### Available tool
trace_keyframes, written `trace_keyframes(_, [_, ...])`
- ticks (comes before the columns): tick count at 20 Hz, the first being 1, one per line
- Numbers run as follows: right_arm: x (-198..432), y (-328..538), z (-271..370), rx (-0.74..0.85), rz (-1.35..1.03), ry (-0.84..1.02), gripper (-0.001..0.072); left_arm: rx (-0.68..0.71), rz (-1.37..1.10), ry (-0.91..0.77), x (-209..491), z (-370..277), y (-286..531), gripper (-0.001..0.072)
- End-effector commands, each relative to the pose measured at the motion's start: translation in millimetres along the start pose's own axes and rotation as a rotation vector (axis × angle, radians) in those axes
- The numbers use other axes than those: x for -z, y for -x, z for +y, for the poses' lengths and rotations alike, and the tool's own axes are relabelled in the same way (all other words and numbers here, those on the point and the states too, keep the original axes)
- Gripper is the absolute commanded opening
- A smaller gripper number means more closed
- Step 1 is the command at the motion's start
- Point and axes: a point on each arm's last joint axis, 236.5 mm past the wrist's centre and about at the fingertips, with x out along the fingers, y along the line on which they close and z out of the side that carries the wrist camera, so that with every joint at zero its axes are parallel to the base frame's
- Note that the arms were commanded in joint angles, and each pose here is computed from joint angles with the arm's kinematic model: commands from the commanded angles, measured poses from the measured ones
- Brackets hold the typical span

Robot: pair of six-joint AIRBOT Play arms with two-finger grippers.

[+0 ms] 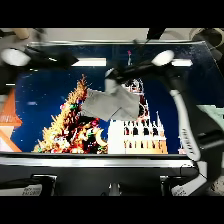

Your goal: Fold the shirts.

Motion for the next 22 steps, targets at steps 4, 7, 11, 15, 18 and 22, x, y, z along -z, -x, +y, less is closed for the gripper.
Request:
trace_keyframes(4, [45,-130,-40,-0.035,0.052,-0.160,0.0683,-0.153,-0.202,-0.076,-43,5,156,0.0024])
trace_keyframes(7, [39,-87,-40,-0.028,0.112,-0.125,0.0665,-0.150,-0.166,-0.107,-33,-1,161,0.0025])
trace_keyframes(11, [34,59,-119,0.364,0.237,-0.018,0.0665,-0.206,-0.133,-0.122,-26,19,154,0.0025])
trace_keyframes(15, [56,155,-247,0.701,0.290,-0.247,0.0665,-0.220,-0.091,-0.104,-12,31,144,0.0025])
trace_keyframes(18, [78,98,-265,0.537,0.320,-0.297,0.0667,-0.212,-0.068,-0.098,-4,30,137,0.0025])
trace_keyframes(22, [72,39,-255,0.406,0.278,-0.280,0.0661,-0.208,-0.067,-0.100,-4,28,136,0.0025])
